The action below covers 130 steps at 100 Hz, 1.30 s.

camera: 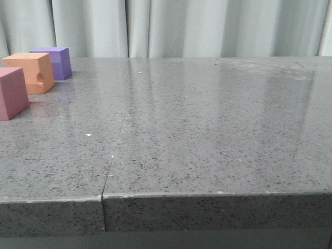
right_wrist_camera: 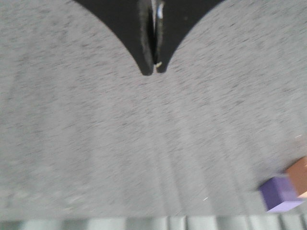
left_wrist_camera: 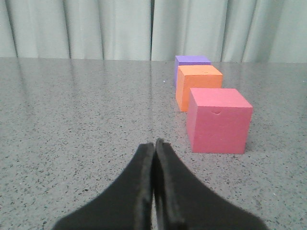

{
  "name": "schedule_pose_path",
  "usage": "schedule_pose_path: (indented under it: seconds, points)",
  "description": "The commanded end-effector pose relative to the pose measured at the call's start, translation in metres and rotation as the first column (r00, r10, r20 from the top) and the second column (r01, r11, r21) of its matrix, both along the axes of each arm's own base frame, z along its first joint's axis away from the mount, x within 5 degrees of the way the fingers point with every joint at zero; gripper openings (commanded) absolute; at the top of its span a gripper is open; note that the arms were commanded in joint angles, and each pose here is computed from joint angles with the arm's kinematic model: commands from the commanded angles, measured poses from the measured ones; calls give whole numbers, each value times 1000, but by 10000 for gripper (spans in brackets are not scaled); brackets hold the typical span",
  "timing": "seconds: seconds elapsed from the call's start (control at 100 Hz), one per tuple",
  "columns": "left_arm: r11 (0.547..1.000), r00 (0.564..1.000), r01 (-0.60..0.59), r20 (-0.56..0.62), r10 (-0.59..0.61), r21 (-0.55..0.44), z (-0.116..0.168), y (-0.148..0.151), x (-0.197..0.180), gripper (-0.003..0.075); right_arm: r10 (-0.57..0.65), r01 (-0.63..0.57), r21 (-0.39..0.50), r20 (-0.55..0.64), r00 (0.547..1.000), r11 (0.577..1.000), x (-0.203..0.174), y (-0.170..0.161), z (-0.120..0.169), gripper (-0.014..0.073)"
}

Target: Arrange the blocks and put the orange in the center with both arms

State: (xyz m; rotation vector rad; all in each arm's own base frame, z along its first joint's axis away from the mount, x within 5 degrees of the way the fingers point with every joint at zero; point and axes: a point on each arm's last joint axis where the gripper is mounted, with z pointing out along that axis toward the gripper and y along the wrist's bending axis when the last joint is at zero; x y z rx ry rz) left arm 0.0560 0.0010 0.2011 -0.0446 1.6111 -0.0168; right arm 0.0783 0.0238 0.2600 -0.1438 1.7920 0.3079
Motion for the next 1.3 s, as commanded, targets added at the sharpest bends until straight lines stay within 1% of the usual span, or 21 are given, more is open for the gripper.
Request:
schedule_pose_path:
  seconds: [0.0,0.17,0.31,0.49,0.57,0.68,1.29]
  points:
    - [1000,997,0,77,0,-1,-4,0,-1,-20,-55,58,-13,185,981,998,3,-5,12,-67]
    - [1000,997,0,77,0,-1,-4,0,-1,-20,-148,153,3,279,949,988,-6,-14,2,-67]
    - [1000,997,0,77,0,-1,-4,0,-1,-20,-219,226,17,323,921,974,-15,-20,-9,-67]
    - [1000,997,0,77,0,-1,-4,0,-1,-20,-257,265,31,366,894,964,-25,-23,-28,-67]
    - [1000,997,0,77,0,-1,-4,0,-1,-20,-261,266,40,367,893,963,-27,-23,-37,-67]
    - [1000,997,0,77,0,-1,-4,0,-1,-20,-262,267,33,329,907,963,-24,-23,-48,-67]
    - [1000,997,0,77,0,-1,-4,0,-1,-20,-262,266,37,344,902,963,-25,-23,-47,-67]
